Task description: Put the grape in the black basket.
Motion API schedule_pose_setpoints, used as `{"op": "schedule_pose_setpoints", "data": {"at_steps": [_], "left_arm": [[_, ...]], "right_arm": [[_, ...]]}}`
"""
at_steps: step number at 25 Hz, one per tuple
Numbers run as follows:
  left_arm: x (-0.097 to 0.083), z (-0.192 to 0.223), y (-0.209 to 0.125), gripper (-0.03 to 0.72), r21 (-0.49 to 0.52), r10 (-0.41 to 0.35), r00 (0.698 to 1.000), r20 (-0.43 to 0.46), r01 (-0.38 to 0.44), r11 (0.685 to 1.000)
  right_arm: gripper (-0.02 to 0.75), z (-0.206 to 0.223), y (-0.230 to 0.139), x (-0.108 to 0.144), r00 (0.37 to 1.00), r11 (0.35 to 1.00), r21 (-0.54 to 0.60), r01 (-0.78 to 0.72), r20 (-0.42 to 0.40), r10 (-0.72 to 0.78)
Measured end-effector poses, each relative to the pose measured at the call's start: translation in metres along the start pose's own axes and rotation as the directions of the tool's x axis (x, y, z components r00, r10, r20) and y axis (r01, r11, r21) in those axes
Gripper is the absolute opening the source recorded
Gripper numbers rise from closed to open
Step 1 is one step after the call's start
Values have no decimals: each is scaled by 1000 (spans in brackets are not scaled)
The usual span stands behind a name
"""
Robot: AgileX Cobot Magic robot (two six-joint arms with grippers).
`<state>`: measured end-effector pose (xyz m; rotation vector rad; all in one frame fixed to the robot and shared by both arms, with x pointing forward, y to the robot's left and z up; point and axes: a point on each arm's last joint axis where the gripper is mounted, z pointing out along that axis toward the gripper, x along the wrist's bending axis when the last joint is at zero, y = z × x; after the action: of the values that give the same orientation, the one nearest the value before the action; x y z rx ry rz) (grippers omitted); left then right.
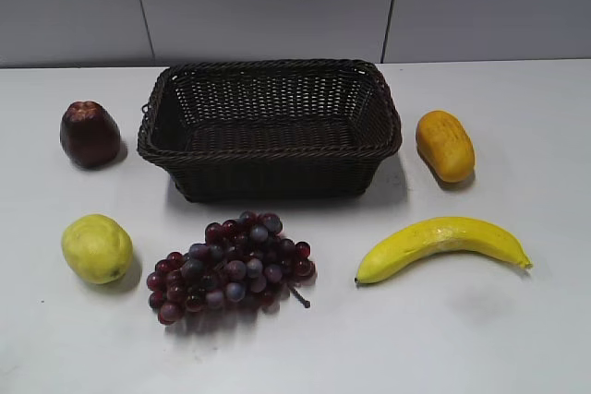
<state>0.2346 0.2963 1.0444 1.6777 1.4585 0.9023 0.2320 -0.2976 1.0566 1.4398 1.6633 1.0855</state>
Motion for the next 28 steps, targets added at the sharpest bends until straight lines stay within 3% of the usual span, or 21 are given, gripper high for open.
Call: {"op": "schedule_pose_setpoints", "data": {"at_steps": [19,24,28], "left_arm": [[0,0,0,235,0,0,1000,0,0,1000],[0,0,0,230,0,0,1000,0,0,1000],[0,0,0,230,0,0,1000,0,0,1000]], "right_arm": [[572,0,0,0,1000,1000,-2,0,-1,0],[582,1,18,1,1000,994,-107,-4,-7,4],[647,16,42,1,1000,984,-177,-8,-6,7]]}}
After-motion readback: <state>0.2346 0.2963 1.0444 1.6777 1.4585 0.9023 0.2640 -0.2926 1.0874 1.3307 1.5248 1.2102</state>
